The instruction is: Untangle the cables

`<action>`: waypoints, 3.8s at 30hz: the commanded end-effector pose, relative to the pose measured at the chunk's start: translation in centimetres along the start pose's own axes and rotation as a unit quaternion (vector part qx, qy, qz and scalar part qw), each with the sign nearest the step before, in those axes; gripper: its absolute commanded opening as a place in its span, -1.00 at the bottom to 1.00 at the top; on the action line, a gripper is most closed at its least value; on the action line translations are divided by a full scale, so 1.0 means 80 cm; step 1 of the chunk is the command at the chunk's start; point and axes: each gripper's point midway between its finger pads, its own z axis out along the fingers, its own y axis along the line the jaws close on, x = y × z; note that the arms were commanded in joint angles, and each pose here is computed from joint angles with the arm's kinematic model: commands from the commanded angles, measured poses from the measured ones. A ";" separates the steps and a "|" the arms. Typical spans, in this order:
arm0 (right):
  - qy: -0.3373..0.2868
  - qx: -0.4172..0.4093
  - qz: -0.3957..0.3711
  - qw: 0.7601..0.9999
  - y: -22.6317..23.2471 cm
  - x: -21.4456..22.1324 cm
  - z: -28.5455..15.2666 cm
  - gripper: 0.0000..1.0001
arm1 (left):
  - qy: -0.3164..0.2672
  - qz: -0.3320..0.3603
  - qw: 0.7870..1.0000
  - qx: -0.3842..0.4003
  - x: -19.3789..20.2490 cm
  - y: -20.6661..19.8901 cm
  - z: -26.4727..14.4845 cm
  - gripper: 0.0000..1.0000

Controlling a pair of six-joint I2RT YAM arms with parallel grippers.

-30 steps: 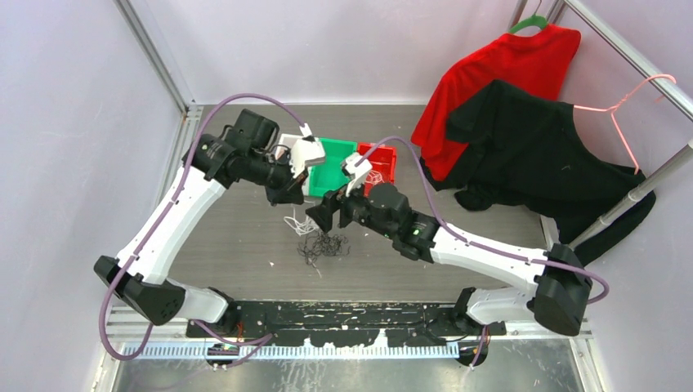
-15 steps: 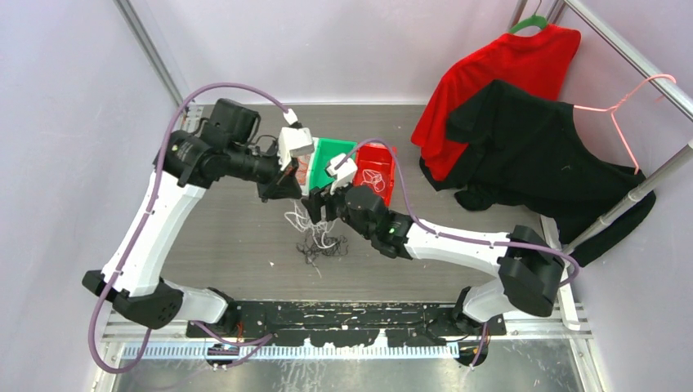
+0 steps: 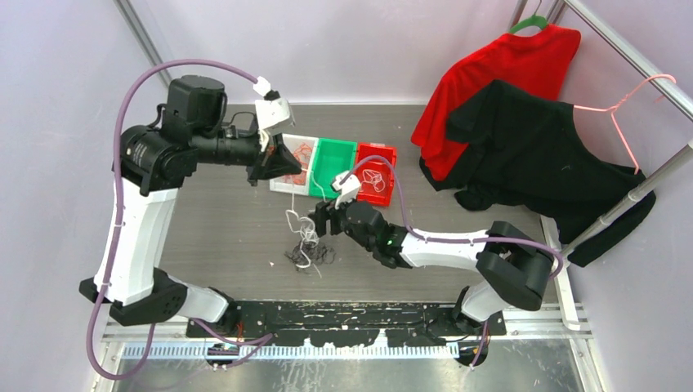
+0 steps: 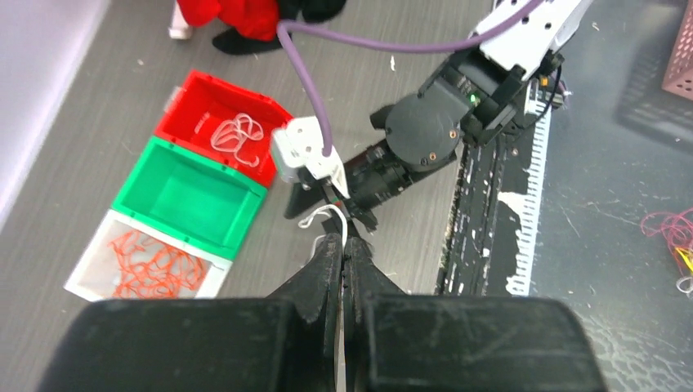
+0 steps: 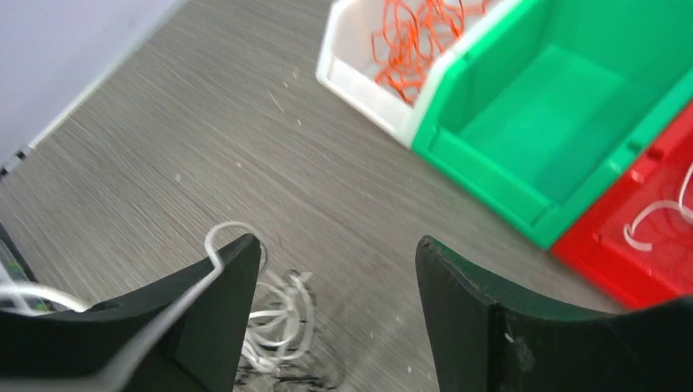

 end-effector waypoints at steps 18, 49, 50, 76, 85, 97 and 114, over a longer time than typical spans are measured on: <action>-0.042 0.053 0.059 0.996 -0.053 0.021 -0.069 0.48 | -0.193 0.111 0.967 -0.123 -0.127 0.022 -0.061 -1.00; -0.199 -0.284 0.059 0.936 0.148 -0.298 -0.179 0.48 | -0.224 0.144 0.956 -0.123 -0.131 0.006 -0.072 -1.00; -0.202 -0.288 0.059 0.934 0.152 -0.304 -0.177 0.47 | -0.223 0.141 0.957 -0.121 -0.130 0.006 -0.071 -1.00; -0.201 -0.235 0.075 0.948 0.137 -0.317 -0.121 0.16 | -0.228 0.125 0.963 -0.076 -0.123 -0.023 -0.073 -1.00; -0.175 -0.244 0.092 0.949 0.153 -0.297 -0.072 0.01 | -0.228 0.111 0.965 -0.069 -0.126 -0.019 -0.067 -1.00; -0.107 -0.151 0.114 0.976 0.097 -0.160 -0.011 -0.16 | -0.263 0.133 0.951 -0.092 -0.164 -0.011 -0.084 -1.00; -0.029 -0.057 0.136 0.989 0.018 0.001 -0.018 -0.21 | -0.380 0.229 0.859 -0.255 -0.262 0.017 -0.179 -1.00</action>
